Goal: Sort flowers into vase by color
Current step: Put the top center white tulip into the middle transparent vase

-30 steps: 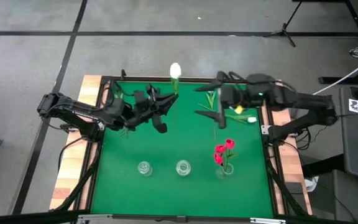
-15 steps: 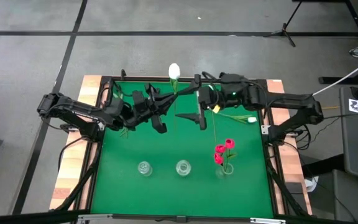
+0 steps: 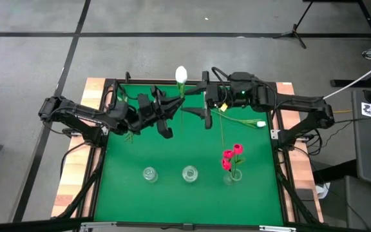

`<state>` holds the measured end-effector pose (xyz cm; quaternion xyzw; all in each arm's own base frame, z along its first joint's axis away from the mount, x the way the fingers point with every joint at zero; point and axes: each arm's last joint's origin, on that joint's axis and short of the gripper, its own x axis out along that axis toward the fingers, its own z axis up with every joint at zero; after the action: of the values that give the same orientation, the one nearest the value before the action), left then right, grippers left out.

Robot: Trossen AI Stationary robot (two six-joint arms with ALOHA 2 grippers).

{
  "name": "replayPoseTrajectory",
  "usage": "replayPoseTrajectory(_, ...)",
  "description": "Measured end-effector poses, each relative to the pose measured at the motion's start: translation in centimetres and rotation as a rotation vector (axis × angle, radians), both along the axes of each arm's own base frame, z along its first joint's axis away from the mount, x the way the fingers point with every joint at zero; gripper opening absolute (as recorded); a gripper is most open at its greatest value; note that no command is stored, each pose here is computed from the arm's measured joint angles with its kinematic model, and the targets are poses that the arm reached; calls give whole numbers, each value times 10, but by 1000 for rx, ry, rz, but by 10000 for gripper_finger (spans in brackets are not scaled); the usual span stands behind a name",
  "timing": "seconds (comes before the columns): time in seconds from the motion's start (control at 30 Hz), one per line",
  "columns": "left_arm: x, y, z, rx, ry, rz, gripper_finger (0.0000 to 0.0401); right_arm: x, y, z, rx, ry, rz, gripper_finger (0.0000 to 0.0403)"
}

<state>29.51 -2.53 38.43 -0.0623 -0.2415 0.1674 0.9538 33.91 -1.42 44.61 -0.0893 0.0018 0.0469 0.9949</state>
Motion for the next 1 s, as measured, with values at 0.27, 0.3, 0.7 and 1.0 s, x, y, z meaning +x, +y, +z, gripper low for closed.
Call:
replayPoseTrajectory(0.27, 0, 0, 0, -1, -2, 0, 17, 15, 0, -11, -6, 11, 31, 190)
replayPoseTrajectory(0.3, 0, 0, 0, 0, -3, 0, 17, 15, 0, -12, -6, 14, 31, 184)
replayPoseTrajectory(0.7, 0, 0, 0, 4, 4, 0, 17, 13, 0, -13, -4, 37, 7, 19)
replayPoseTrajectory(1.0, 2, -1, -3, 32, 55, 10, 41, 7, -1, -11, 0, 61, -22, 7)
